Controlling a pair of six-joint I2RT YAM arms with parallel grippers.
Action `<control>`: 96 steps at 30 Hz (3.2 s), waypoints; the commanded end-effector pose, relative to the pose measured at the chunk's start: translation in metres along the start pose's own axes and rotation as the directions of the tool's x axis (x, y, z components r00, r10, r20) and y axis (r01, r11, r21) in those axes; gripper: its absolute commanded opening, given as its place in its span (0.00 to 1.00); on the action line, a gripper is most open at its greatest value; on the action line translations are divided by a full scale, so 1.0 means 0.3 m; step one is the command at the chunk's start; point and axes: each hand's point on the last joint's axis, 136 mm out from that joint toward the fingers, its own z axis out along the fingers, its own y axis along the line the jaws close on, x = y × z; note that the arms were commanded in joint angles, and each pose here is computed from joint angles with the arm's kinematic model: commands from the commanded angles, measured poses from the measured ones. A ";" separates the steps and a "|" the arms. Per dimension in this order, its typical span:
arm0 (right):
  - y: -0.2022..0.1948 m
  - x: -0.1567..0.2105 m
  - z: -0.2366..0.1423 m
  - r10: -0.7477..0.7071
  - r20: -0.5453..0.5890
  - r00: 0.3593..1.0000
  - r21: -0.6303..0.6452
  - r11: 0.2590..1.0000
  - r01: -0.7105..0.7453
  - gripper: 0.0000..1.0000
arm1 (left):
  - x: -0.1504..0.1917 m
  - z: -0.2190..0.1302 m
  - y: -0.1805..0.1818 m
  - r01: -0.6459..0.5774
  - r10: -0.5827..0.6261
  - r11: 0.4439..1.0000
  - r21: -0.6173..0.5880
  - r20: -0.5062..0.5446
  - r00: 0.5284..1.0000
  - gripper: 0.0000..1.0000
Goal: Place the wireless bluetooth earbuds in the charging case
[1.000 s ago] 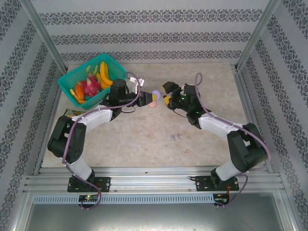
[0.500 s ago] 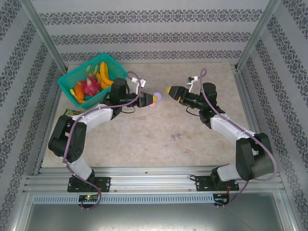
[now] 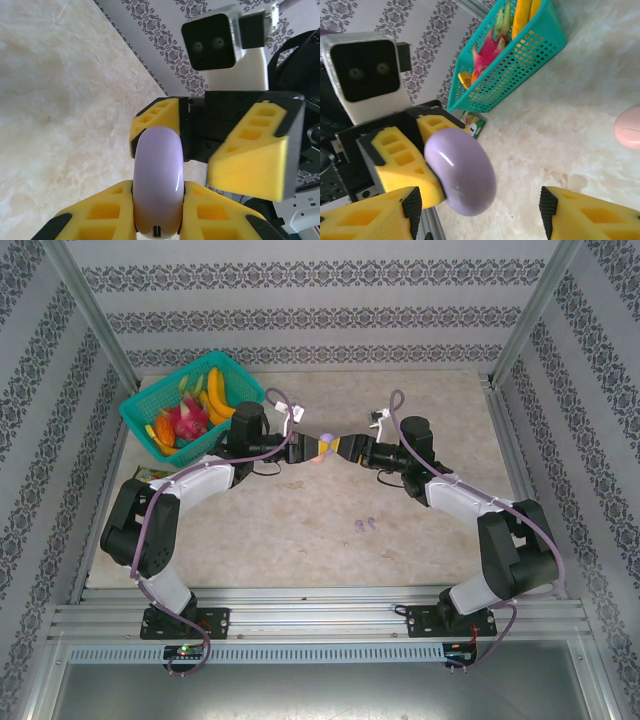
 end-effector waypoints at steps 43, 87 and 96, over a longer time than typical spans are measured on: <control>0.004 -0.016 -0.025 -0.034 0.037 0.999 0.006 0.999 0.034 0.49 | -0.070 -0.010 -0.108 -0.050 0.046 0.993 0.108 0.037 0.998 0.05; 0.006 -0.064 0.052 -0.039 0.030 0.999 0.018 0.999 0.039 0.26 | -0.049 0.012 -0.110 -0.036 0.035 0.993 0.116 0.012 0.999 0.06; 0.027 -0.070 0.043 -0.065 0.025 0.998 0.025 0.998 0.065 0.17 | -0.037 0.021 -0.098 -0.018 0.018 0.994 0.110 -0.003 1.000 0.12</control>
